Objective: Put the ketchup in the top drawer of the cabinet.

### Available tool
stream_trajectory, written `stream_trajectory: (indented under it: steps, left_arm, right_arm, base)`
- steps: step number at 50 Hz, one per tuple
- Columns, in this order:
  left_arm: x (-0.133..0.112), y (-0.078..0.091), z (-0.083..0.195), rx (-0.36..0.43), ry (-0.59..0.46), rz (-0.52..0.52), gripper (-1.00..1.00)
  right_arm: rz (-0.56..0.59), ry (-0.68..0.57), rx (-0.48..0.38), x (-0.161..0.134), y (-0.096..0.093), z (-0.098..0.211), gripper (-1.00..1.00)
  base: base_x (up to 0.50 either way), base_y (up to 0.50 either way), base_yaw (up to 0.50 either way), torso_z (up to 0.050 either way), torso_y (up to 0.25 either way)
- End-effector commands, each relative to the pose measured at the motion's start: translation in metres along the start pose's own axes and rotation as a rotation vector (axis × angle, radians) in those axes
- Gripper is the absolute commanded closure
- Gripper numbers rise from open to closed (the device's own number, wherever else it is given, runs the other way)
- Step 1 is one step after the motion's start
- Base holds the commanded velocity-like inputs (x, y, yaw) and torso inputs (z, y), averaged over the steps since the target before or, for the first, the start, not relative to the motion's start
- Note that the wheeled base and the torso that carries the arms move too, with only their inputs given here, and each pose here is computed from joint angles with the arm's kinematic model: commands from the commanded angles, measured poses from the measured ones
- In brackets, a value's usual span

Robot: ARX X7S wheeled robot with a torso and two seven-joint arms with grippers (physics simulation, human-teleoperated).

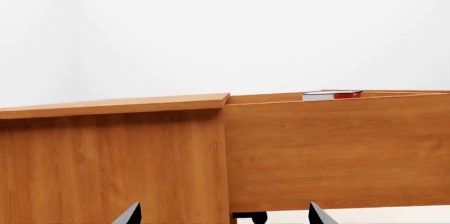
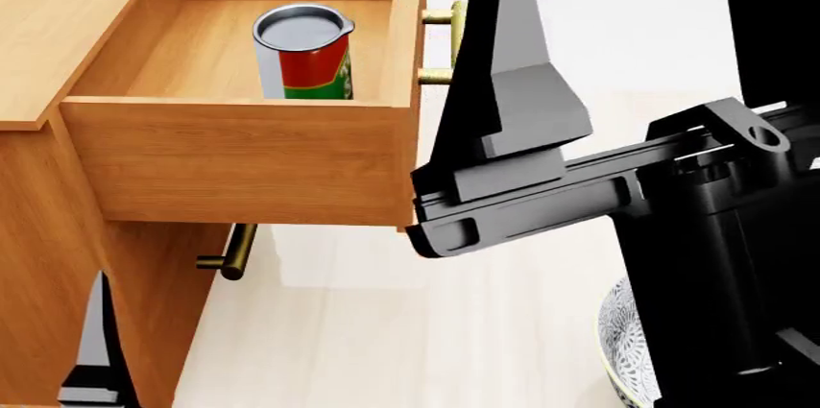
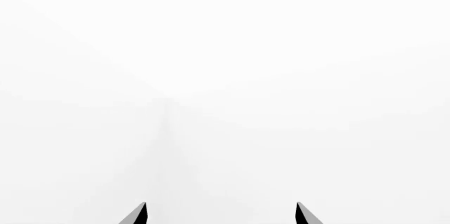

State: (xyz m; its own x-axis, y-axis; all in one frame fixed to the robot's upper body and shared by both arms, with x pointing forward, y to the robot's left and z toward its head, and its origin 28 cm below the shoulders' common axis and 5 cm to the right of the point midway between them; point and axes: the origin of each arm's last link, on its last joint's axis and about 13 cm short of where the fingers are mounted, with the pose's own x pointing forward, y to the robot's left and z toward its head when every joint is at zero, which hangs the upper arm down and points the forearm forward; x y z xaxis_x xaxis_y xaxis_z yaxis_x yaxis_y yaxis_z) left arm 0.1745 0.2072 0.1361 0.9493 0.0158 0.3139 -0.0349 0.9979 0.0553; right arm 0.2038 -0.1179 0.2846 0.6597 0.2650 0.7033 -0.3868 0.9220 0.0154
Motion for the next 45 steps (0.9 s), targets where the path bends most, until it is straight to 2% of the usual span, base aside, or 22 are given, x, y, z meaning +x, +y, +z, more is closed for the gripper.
stream_trajectory:
  steps: [1, 19, 28, 37, 45]
  left_arm:
    - [0.0, 0.0, -0.002, 0.0, 0.003, -0.001, -1.0]
    - [-0.001, 0.001, -0.007, 0.008, 0.007, -0.004, -1.0]
    - [-0.002, 0.001, -0.007, 0.024, -0.005, -0.007, -1.0]
    - [-0.002, 0.001, -0.004, 0.032, -0.032, -0.001, -1.0]
    - [-0.004, 0.002, 0.004, 0.022, -0.075, -0.009, -1.0]
  right_arm:
    - [-0.026, 0.024, -0.016, -0.007, -0.002, -0.012, -1.0]
    - [-0.092, 0.108, 0.015, -0.031, -0.008, -0.043, -1.0]
    - [-0.116, 0.116, -0.014, -0.041, -0.006, -0.05, -1.0]
    - [-0.143, 0.066, -0.059, -0.054, 0.0, -0.045, -1.0]
    - [-0.118, 0.022, -0.101, -0.063, 0.01, -0.031, -1.0]
  base:
    - [0.0, 0.0, 0.0, 0.0, 0.0]
    - [0.0, 0.0, 0.0, 0.0, 0.0]
    - [0.0, 0.0, 0.0, 0.0, 0.0]
    - [0.0, 0.0, 0.0, 0.0, 0.0]
    - [0.0, 0.0, 0.0, 0.0, 0.0]
